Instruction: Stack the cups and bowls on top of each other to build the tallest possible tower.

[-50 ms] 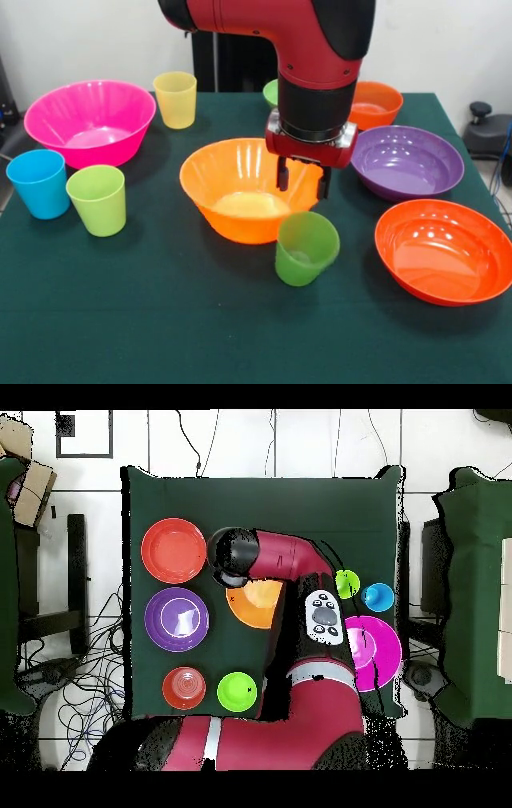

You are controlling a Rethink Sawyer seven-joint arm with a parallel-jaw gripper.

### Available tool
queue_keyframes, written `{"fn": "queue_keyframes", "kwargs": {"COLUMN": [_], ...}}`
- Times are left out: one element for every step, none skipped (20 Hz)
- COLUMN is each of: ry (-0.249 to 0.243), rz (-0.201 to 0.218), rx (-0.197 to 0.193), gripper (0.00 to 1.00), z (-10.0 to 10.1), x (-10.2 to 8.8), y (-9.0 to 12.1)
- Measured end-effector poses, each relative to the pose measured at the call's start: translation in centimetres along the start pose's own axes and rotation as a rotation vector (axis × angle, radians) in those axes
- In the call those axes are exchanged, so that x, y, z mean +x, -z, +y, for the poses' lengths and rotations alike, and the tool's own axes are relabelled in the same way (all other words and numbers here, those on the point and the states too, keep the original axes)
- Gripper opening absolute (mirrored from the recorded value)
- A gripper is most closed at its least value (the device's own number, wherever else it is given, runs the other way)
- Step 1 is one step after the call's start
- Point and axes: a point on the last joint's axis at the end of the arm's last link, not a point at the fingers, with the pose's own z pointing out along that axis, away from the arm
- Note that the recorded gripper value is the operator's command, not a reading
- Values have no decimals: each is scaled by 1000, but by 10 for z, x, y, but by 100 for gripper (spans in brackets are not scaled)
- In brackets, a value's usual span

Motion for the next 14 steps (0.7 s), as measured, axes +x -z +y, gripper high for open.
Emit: {"fn": "queue_keyframes", "kwargs": {"ry": [0,1,1,2,2,2,3,3,3,4,4,5,5,5], "rz": [-1,-1,-1,0,0,0,0,0,0,0,0,0,0,0], "rx": [-1,-2,-2,-3,-3,-4,-4,-5,-5,-6,-7,-7,-7,-8], "gripper": [100,100,100,100,100,100,100,100,100,100,100,100,100,100], "z": [0,1,1,2,2,2,3,3,3,3,4,4,4,5], "x": [0,0,0,0,0,0,0,0,0,0,0,0,0,1], "y": [0,0,0,0,0,0,0,0,0,0,0,0,1,1]}}
